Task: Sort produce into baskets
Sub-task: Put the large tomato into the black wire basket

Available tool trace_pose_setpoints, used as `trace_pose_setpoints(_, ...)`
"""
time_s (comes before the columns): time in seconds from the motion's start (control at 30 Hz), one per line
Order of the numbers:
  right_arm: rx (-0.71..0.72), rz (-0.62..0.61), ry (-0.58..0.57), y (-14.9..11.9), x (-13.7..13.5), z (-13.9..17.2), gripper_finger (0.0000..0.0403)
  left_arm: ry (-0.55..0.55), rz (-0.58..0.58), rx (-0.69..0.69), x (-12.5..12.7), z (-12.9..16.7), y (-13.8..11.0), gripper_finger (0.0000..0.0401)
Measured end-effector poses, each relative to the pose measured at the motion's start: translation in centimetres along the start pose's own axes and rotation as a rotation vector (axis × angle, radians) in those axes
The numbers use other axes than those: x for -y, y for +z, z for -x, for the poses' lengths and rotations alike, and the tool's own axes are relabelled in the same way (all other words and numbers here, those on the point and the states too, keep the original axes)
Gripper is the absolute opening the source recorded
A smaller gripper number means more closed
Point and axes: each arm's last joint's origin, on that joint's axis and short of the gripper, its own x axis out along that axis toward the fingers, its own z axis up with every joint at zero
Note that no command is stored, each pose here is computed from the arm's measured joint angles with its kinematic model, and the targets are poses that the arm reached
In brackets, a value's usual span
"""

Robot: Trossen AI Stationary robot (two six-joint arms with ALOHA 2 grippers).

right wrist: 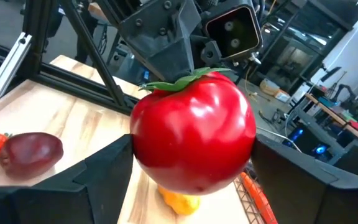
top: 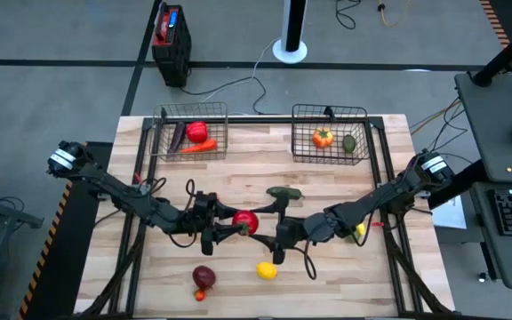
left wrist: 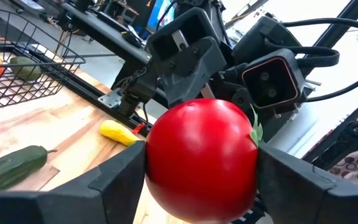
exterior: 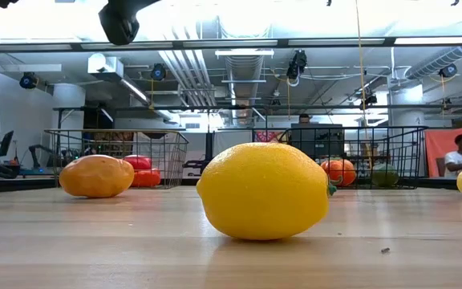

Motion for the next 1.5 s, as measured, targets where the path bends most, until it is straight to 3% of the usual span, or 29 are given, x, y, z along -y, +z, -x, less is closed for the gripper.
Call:
trace_pose_setpoints(0.43,0.018,-0.07,-0.013,0.9,0.8,0.6,0.0296,-0.014,-0.093,0.029,0.3,0.4,0.9,0.028)
trace_pose_setpoints(0.6,0.014,-0.137,-0.024,1.6,1.7,1.4,0.0296,-0.021,-0.243,0.046,0.5,0.8,1.6,0.028)
trace_pose_setpoints(0.73,-0.027,-0.236,-0.119,2.2,3.0,2.5,0.0297,-0.017,-0.36,0.046,0.5,1.0,2.0,0.028)
trace_pose_setpoints(0.97,-0.277,-0.462,-0.461,0.9,8.6,5.0,0.0297,0.032,-0.427,-0.019,0.0,1.2,1.5,0.0279)
trace_pose_setpoints(1.17,-0.561,-0.624,-0.664,-2.8,15.2,6.6,0.0297,0.074,-0.416,-0.034,-0.3,1.2,1.2,0.0279)
trace_pose_setpoints(1.33,-0.733,-0.741,-0.691,-6.3,19.5,7.0,0.0297,0.077,-0.426,-0.039,-0.3,1.2,1.2,0.0279)
trace_pose_setpoints(1.5,-0.844,-0.717,-0.666,-9.6,22.0,7.0,0.0297,0.08,-0.433,-0.044,-0.3,1.2,1.1,0.0279)
